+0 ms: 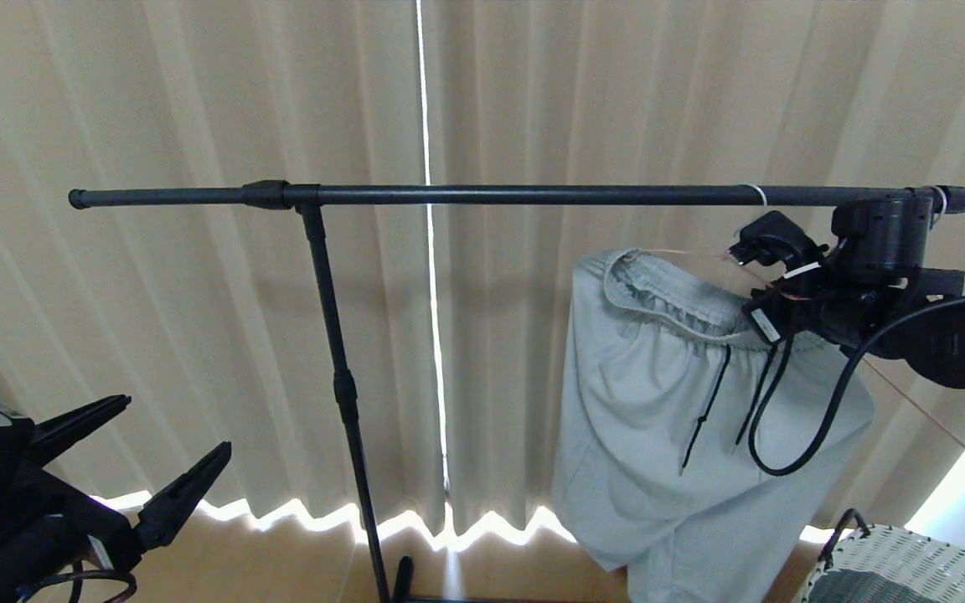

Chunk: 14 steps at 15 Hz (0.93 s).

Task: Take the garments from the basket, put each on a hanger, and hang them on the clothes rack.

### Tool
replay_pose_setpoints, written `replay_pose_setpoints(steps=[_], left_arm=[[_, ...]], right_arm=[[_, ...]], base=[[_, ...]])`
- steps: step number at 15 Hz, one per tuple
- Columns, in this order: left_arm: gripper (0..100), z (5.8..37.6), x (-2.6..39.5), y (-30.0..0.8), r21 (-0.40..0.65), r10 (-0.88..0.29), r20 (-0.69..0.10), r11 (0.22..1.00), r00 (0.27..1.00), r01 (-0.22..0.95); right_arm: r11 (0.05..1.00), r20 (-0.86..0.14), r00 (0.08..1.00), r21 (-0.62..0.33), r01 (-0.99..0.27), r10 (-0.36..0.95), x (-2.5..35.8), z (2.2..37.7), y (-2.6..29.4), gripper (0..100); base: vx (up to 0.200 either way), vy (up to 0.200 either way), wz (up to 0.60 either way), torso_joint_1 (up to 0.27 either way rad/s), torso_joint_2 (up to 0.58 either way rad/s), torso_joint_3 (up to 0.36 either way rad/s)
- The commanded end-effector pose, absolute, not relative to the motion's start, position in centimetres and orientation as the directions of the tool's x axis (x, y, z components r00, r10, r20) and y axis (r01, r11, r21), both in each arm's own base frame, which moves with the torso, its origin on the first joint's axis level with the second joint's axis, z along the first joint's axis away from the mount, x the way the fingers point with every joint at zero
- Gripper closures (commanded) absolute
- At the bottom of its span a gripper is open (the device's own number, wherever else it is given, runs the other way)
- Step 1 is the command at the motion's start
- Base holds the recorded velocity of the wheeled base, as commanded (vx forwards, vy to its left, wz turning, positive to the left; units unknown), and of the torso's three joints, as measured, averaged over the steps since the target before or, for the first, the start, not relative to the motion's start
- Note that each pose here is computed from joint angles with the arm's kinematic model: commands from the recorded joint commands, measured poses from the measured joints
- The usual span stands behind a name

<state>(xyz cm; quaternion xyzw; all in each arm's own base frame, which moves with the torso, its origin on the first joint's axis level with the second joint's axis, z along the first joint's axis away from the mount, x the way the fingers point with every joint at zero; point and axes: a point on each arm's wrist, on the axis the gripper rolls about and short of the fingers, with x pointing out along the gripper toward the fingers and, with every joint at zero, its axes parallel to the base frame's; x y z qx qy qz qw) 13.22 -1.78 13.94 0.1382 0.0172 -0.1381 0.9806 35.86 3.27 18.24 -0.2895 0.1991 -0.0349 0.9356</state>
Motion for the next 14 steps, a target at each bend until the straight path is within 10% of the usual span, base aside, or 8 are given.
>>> replay_pose_setpoints(steps=[1, 14], left_arm=[[0, 13.9, 13.3, -1.8, 0.266, -0.265, -0.073, 0.924, 0.962, 0.275], [0, 14.0, 13.4, -1.7, 0.264, -0.261, -0.071, 0.926, 0.963, 0.270]], right_arm=[[0.833, -0.359, 0.918, -0.549, -0.062, -0.168, 35.1, 18.0, 3.3, 0], [0.905, -0.096, 0.988, -0.397, -0.150, 0.122, 31.3, 18.2, 3.7, 0]], base=[[0.000, 0.000, 0.00, 0.000, 0.00, 0.000], [0.000, 0.000, 0.00, 0.000, 0.00, 0.000]])
